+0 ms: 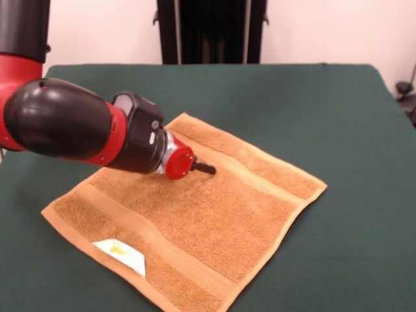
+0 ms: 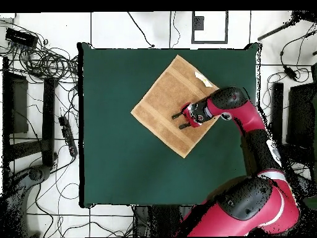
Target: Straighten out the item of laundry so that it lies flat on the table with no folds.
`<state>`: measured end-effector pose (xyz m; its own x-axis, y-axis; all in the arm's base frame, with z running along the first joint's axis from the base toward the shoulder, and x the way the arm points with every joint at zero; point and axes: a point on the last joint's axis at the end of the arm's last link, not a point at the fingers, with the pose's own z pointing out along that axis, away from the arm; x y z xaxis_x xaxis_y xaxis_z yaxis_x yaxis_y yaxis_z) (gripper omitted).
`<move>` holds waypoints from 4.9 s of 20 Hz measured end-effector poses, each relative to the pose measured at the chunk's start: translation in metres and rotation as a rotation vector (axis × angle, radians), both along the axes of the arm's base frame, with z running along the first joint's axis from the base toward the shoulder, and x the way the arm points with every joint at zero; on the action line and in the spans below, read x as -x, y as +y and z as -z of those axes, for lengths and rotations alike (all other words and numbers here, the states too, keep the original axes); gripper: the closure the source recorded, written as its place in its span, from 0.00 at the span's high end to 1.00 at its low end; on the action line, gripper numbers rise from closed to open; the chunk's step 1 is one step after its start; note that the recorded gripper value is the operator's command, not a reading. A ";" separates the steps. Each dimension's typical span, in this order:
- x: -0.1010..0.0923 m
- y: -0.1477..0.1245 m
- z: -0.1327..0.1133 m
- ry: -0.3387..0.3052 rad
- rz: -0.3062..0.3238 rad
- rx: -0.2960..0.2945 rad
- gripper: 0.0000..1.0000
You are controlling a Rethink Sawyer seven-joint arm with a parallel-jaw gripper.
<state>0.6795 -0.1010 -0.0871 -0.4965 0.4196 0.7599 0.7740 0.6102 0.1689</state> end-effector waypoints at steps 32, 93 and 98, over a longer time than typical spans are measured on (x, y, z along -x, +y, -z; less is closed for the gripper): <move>0.021 0.010 0.005 0.065 -0.044 0.008 1.00; -0.147 0.009 -0.162 -0.477 0.531 -0.018 1.00; -0.149 0.028 -0.164 -0.483 0.529 -0.041 1.00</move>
